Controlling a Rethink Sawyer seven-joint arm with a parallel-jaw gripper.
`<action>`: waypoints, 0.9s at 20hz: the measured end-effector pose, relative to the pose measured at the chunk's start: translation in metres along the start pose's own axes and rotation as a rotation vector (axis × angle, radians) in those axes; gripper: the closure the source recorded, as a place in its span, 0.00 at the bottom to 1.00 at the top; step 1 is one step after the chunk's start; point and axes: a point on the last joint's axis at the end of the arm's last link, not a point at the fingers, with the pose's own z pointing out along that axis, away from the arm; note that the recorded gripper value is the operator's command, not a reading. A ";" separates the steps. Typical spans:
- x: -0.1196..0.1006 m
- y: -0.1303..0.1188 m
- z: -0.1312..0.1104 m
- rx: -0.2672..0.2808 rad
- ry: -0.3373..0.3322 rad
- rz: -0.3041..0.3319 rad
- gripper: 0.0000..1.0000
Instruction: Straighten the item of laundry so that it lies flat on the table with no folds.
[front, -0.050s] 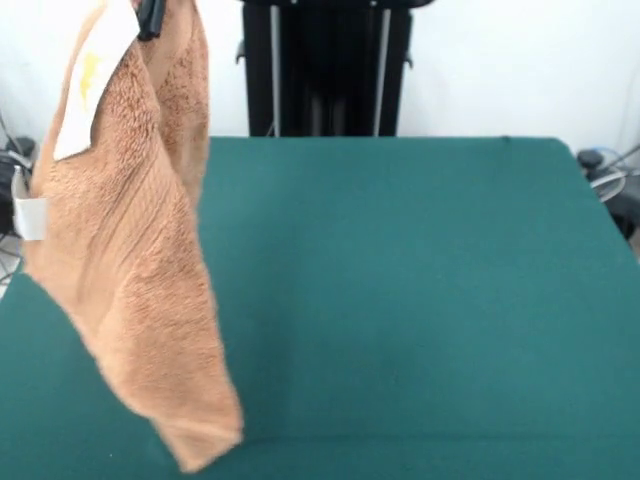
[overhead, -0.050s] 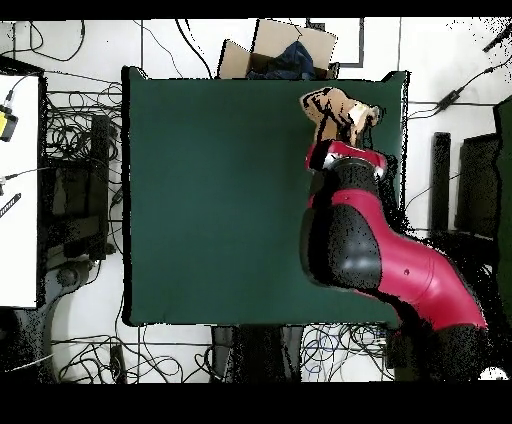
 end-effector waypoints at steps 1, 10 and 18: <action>0.001 0.002 0.001 -0.005 0.003 0.000 1.00; 0.021 0.018 0.002 -0.031 0.028 -0.007 1.00; 0.041 0.007 -0.004 -0.029 0.001 0.007 1.00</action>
